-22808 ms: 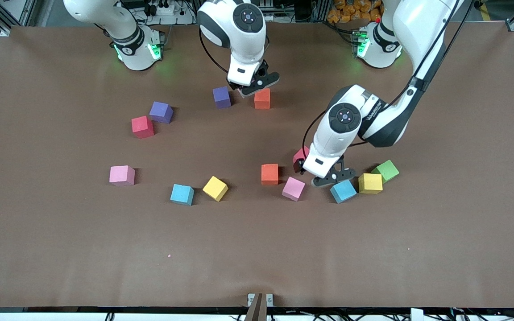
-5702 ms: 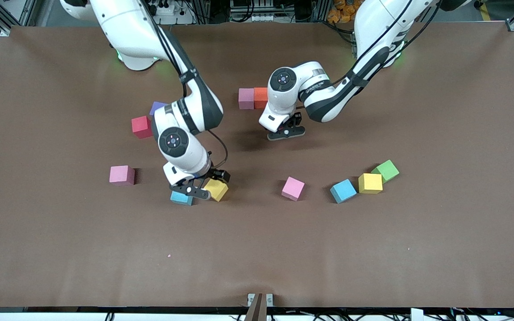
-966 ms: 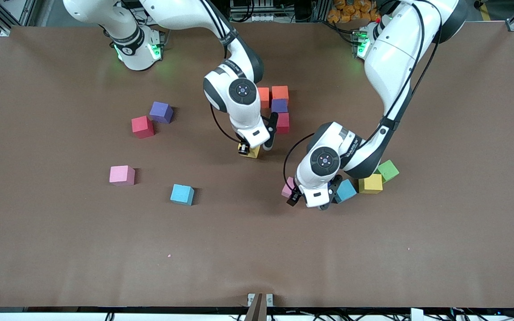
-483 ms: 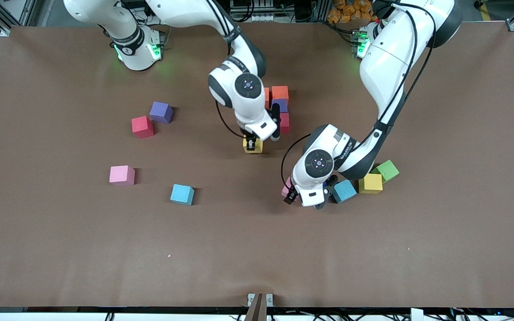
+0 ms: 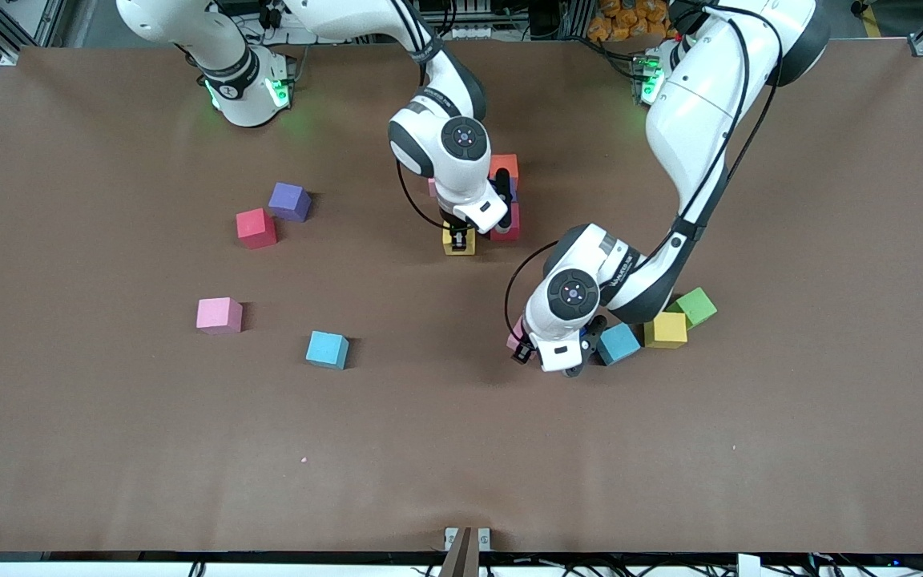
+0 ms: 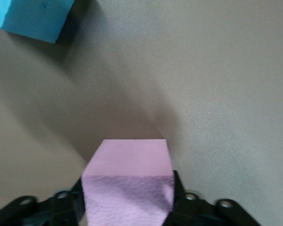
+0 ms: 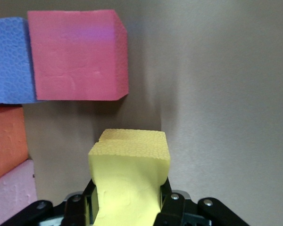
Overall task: Form number 2 with 11 blocks
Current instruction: 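Lower the yellow cube with the right gripper while the left gripper lifts pink, then release the yellow cube with the right gripper while the left gripper carries pink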
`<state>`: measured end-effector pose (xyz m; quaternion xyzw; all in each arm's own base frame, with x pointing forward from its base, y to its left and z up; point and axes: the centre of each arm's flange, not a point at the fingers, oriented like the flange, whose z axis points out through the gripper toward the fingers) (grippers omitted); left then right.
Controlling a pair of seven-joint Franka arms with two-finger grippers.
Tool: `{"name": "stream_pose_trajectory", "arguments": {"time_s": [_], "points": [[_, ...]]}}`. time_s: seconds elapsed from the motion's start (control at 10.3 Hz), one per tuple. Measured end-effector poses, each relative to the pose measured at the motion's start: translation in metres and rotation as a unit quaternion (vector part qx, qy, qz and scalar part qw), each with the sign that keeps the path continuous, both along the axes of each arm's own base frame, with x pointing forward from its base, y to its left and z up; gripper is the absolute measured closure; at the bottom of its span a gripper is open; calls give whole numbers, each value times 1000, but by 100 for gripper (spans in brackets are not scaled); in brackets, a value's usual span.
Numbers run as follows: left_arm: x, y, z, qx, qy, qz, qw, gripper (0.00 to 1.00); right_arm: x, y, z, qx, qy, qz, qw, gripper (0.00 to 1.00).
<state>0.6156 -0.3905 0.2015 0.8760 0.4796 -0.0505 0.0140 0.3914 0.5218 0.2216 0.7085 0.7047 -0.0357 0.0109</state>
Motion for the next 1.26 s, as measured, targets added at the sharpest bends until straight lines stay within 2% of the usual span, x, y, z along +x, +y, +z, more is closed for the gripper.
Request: {"name": "stream_pose_trajectory", "arguments": {"time_s": [0.19, 0.48, 1.26], "points": [[3, 0, 5, -3, -5, -2, 1000, 41, -15, 9, -2, -3, -1, -21, 1000, 48], [10, 5, 22, -1, -10, 0, 1000, 43, -35, 23, -2, -4, -3, -24, 1000, 48], [4, 16, 93, 30, 9, -5, 999, 44, -34, 24, -6, -3, -5, -26, 1000, 48]]}}
